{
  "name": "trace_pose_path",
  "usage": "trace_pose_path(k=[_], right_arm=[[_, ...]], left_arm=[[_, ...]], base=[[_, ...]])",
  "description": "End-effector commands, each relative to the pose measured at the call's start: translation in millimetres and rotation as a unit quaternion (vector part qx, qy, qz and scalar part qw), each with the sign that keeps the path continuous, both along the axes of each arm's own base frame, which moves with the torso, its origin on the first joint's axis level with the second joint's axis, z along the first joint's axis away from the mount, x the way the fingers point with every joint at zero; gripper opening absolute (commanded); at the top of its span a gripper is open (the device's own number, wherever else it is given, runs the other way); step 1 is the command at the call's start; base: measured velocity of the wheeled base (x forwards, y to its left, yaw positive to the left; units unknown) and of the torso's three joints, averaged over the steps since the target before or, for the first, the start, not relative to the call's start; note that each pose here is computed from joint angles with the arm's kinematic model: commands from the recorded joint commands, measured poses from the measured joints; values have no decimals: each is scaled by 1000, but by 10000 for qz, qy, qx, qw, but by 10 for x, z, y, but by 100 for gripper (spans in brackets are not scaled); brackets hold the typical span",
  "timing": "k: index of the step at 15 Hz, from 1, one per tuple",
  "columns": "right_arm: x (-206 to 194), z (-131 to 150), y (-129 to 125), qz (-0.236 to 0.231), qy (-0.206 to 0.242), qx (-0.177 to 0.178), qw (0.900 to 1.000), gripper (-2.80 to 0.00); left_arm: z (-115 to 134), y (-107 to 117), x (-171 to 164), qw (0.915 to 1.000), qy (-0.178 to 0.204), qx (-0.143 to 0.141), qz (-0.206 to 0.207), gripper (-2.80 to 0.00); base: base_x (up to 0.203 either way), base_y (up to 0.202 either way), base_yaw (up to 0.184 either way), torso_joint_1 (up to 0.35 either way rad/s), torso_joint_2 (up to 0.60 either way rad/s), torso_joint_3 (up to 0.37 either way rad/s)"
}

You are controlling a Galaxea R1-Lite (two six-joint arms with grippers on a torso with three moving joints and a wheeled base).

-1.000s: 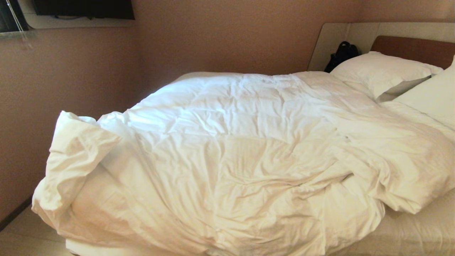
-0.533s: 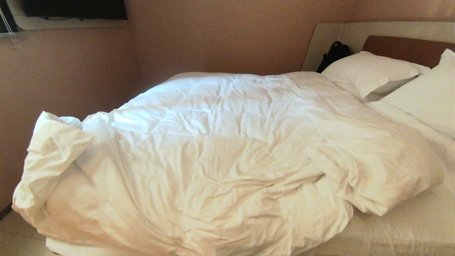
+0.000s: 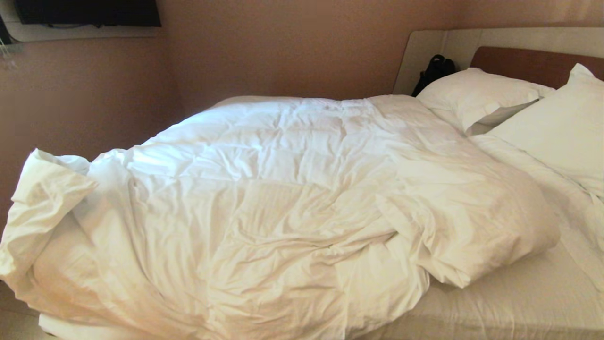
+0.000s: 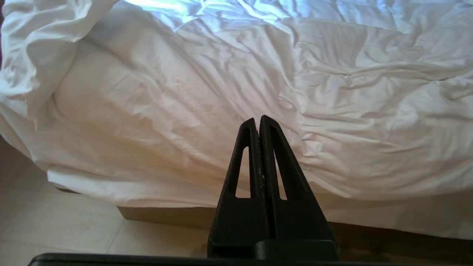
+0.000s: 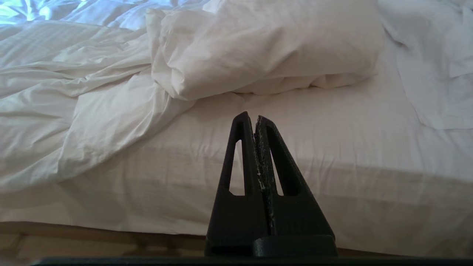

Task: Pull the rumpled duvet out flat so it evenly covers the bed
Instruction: Hold the folded corner of the quilt

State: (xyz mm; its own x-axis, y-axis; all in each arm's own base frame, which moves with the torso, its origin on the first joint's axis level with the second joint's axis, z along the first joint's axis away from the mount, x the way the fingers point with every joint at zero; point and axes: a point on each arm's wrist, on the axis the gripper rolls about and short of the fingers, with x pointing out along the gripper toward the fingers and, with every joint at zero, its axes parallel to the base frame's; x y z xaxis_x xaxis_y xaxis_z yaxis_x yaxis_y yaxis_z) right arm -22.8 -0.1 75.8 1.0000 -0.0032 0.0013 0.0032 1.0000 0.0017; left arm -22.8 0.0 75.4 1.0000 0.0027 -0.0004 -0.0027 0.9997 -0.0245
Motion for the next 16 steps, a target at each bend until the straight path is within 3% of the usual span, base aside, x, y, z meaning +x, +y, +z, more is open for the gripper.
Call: trace_pose_path(k=[1, 16], right_arm=[[-1, 2, 0, 1, -9, -1, 10000, -280], [-1, 1, 0, -7, -1, 7, 10000, -280]], left_arm=[[0, 0, 0, 10000, -2, -8, 2, -280], [0, 0, 0, 10000, -2, -46, 2, -280]], base=[[0, 0, 0, 0, 0, 0], [0, 0, 0, 0, 0, 0]])
